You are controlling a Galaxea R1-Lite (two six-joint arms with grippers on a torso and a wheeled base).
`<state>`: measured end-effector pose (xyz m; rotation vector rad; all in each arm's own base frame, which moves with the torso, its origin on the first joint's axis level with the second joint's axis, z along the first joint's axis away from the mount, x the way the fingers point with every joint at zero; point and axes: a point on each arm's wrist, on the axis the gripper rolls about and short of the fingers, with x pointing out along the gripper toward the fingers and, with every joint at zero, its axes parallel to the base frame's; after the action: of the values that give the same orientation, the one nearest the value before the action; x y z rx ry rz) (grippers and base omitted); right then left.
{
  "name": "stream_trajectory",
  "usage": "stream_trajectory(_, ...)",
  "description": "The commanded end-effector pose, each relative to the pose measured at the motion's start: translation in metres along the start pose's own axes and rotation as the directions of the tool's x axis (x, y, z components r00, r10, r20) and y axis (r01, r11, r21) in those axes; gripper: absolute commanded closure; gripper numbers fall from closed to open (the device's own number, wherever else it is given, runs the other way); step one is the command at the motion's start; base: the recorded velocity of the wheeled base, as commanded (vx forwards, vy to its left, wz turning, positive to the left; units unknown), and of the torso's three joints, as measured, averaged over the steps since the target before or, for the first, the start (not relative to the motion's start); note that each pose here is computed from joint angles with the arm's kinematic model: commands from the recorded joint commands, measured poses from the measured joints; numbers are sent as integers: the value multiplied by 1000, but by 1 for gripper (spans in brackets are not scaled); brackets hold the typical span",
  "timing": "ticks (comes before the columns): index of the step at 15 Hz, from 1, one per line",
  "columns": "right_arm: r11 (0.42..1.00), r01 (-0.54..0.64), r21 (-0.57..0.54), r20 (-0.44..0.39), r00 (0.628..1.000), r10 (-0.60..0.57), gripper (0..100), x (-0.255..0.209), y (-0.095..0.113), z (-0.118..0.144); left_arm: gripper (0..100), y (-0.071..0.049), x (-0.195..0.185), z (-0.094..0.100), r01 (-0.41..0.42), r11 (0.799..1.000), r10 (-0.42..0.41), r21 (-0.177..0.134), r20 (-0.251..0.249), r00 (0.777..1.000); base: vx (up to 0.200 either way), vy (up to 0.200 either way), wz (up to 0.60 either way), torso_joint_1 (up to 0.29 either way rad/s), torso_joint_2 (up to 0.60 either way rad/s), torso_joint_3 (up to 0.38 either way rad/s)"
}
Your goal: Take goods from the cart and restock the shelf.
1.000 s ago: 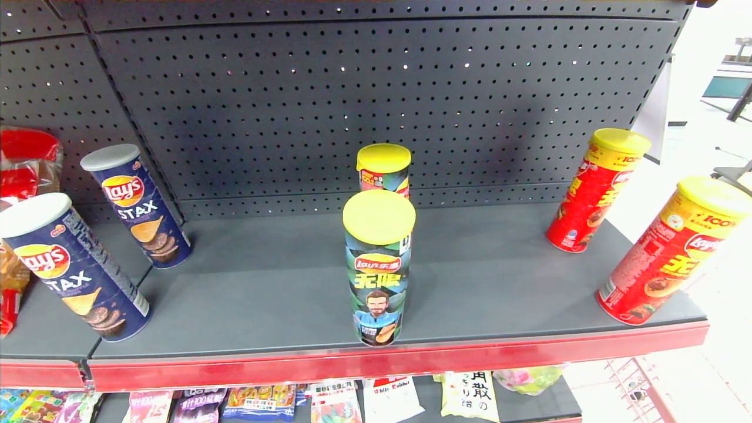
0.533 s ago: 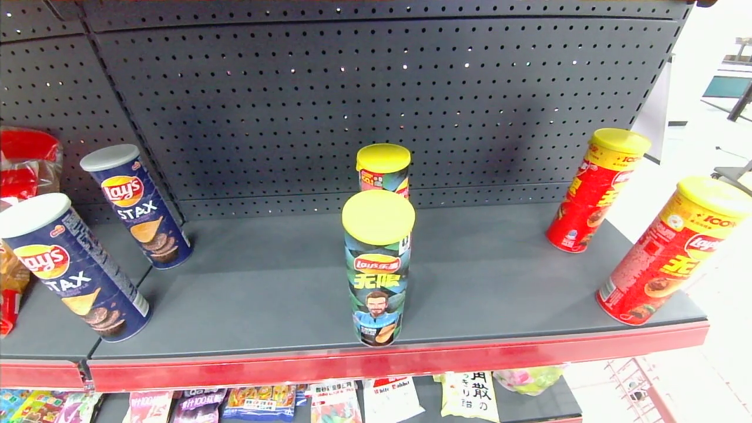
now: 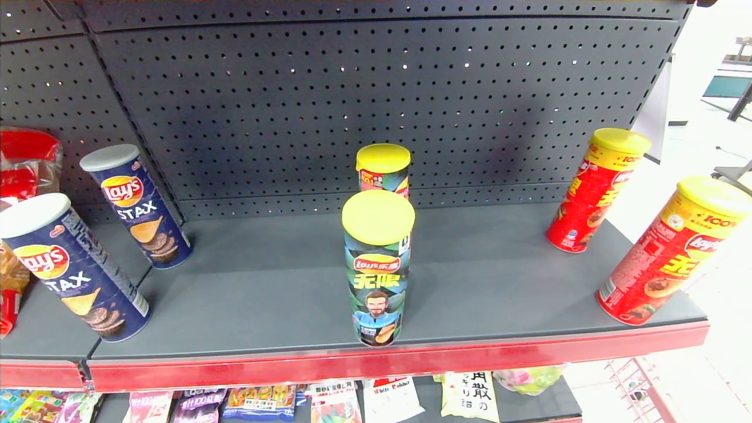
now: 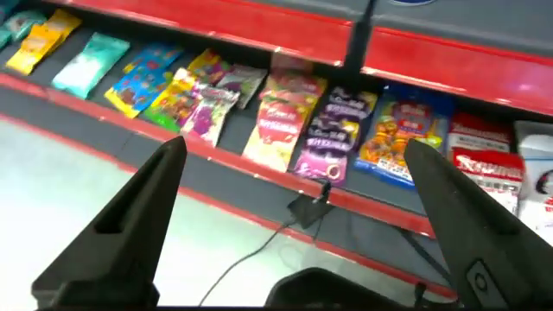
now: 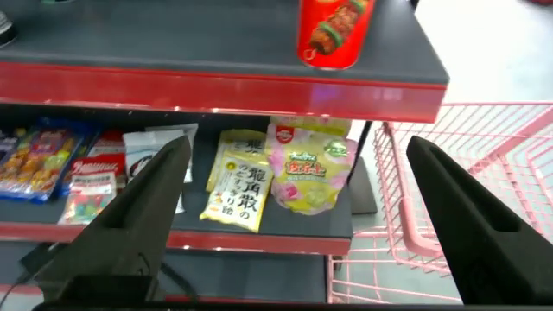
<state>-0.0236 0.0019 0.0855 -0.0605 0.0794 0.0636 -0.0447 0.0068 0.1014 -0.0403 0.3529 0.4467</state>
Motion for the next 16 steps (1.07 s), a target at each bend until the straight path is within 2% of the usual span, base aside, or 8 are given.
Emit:
stream_trajectory(1, 999, 30, 17, 52, 998, -31, 0, -4, -1, -2, 0, -4, 4, -5, 152, 987, -147, -43, 97, 984, 0, 0, 0, 0, 0, 0)
stream_trajectory(2, 998, 49, 38, 52, 997, -51, 0, -4, -1, -2, 0, -8, 13, -8, 275, 960, -253, -52, 259, 932, 0, 0, 0, 0, 0, 0)
stream_trajectory(3, 997, 72, 39, 54, 996, -74, 0, -4, -2, -2, 0, -12, 18, -10, 359, 932, -326, -39, 338, 883, 0, 0, 0, 0, 0, 0)
stream_trajectory(4, 997, 75, 36, 55, 996, -77, 0, -4, -2, -3, 0, -14, 19, -11, 420, 907, -390, -16, 340, 856, 0, 0, 0, 0, 0, 0)
stream_trajectory(6, 996, 80, 35, 63, 995, -82, 0, -3, -2, -3, 0, -16, 21, -14, 457, 889, -442, 37, 334, 833, 0, 0, 0, 0, 0, 0)
stream_trajectory(7, 994, 98, 38, 61, 993, -100, 0, -3, -2, -3, 0, -16, 21, -14, 462, 885, -451, 53, 334, 828, 0, 0, 0, 0, 0, 0)
stream_trajectory(9, 992, 121, 39, 64, 990, -123, 0, -3, -3, -3, 0, -16, 21, -14, 470, 882, -450, 22, 331, 829, 0, 0, 0, 0, 0, 0)
stream_trajectory(16, 991, 124, 44, 64, 990, -126, 0, -3, -3, -3, 0, -16, 21, -14, 465, 885, -442, 11, 332, 833, 0, 0, 0, 0, 0, 0)
